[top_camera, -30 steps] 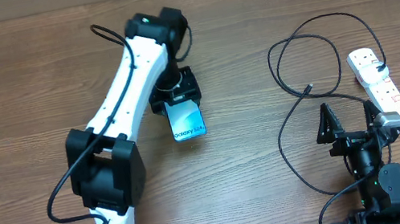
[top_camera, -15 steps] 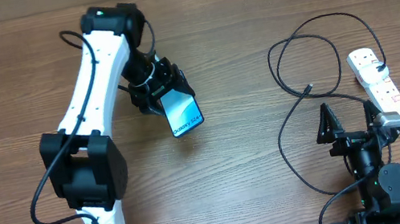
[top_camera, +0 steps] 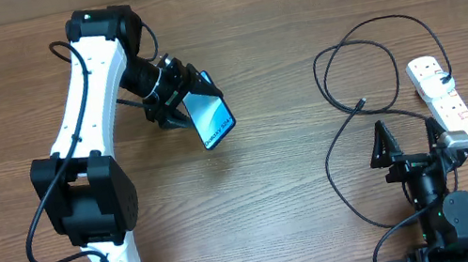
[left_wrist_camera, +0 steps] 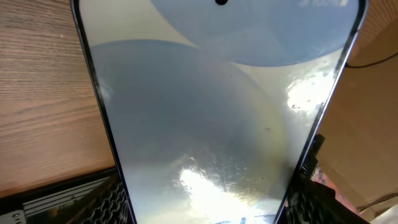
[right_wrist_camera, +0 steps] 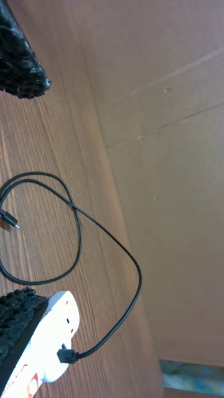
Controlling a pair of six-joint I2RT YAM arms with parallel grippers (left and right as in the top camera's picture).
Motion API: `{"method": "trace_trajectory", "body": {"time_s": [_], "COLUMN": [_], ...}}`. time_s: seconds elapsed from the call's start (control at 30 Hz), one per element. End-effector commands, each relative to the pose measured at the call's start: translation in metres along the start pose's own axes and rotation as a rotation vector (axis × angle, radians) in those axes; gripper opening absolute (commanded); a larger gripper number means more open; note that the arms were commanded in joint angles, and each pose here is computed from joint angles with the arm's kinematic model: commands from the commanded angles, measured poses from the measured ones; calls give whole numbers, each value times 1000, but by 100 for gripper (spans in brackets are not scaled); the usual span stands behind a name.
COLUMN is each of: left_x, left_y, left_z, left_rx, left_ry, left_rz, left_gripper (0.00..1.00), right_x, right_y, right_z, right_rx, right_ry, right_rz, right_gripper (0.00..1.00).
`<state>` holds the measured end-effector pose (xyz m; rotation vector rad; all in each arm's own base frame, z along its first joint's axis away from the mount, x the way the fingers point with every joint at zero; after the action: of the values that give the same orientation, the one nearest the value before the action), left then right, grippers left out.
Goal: Plug charger to phone and switch on socket
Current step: 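Lift the phone with the left gripper and tilt it upright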
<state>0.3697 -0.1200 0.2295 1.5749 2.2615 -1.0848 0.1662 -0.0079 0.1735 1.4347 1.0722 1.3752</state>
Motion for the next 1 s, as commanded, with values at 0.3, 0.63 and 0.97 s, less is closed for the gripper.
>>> {"method": "trace_trajectory", "body": {"time_s": [0.3,0.63,0.97], "left_x": [-4,0,1], "left_y": [1,13,16], "left_z": [-6,-7,-8], "left_rx": [-29,-116,-133], "left_ry": [-1,69,84], "left_rz": [69,97,101], "left_gripper": [54,54,54], "right_x": [0,54,56], "right_y": [-2,-13,-14], "right_z": [0,-19,-20], "right_rx": [-6,384,371], "right_ry": [5,543,583], "right_rz": [2,754,630], "right_gripper": [100,100,99]}}
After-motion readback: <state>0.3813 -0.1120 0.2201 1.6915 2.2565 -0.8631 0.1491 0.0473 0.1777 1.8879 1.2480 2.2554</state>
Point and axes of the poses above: each gripper's point midway between its finger pads, its own z axis out along the fingers, its own x axis along the line the jaws close on, y = z × x, the point moved 8 cm from there along -z, back along the fingers, and after that the axes turned 1 degree about z, right-handed, at the moved point
